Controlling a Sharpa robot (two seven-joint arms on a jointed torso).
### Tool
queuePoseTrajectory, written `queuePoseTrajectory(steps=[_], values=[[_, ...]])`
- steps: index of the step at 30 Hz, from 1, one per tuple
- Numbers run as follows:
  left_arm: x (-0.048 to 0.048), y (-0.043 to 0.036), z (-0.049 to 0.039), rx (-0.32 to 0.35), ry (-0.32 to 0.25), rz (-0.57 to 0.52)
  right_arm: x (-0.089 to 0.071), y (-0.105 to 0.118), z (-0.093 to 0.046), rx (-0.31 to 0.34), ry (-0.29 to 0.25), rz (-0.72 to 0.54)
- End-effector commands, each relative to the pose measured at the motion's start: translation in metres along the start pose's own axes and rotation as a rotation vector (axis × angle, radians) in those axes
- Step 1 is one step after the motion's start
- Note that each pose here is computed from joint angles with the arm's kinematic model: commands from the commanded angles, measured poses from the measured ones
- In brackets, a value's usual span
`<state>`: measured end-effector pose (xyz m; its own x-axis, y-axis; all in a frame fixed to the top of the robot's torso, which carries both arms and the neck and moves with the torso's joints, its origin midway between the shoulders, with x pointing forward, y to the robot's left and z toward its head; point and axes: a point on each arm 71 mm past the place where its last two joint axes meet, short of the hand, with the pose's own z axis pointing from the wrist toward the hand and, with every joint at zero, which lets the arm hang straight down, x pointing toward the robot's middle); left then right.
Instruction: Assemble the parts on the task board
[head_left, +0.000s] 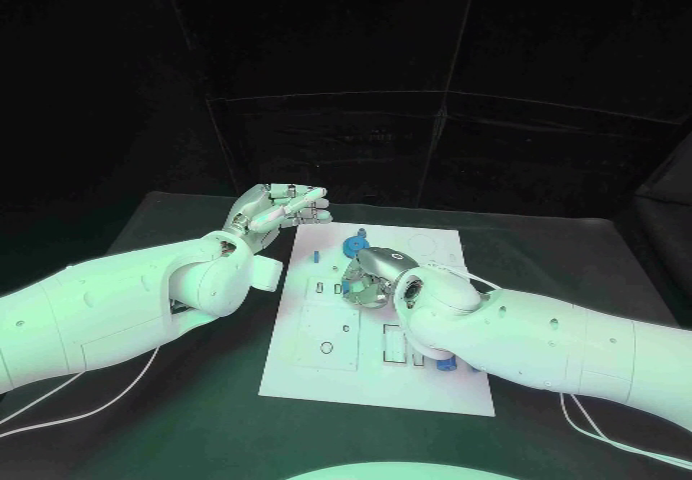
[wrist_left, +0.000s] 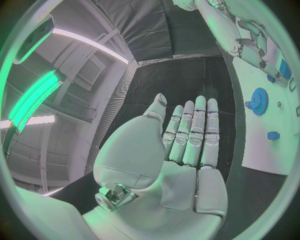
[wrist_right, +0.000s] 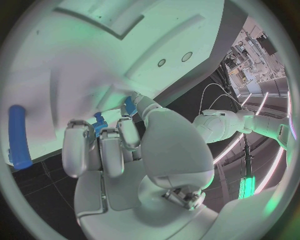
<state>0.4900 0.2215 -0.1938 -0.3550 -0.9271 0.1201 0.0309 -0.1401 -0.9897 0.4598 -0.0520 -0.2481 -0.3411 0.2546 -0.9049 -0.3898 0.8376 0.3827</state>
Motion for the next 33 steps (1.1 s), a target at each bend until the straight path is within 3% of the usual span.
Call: queuePoseTrajectory(steps=[1,13,17,20,23,25,29,33], values=[[0.0013,-0.0016,0.0005,0.007,0.011,-0.007,0.0,-0.002,0.0,0.029,-0.016,-0.001],[0.0003,-0.0015,0.0005,0.007,0.011,-0.007,-0.006,0.0,-0.005,0.011,-0.114,0.016],[-0.0017,-0.001,0.0006,0.001,0.008,0.006,-0.013,0.0,-0.013,-0.033,-0.173,0.036],[-0.0036,0.0001,0.0004,-0.014,0.015,0.04,-0.018,-0.001,-0.021,-0.11,-0.174,0.057],[-0.0063,0.0032,-0.0013,-0.071,0.043,0.127,-0.036,-0.004,-0.034,-0.222,-0.143,0.079],[-0.0088,0.005,-0.0026,-0.112,0.048,0.193,-0.05,-0.009,-0.04,-0.258,-0.121,0.101],[-0.0153,0.0096,-0.0043,-0.233,0.049,0.326,-0.082,-0.024,-0.055,-0.275,-0.084,0.176],[-0.0149,0.0141,-0.0042,-0.384,0.125,0.485,-0.109,-0.041,-0.065,-0.249,-0.09,0.238]])
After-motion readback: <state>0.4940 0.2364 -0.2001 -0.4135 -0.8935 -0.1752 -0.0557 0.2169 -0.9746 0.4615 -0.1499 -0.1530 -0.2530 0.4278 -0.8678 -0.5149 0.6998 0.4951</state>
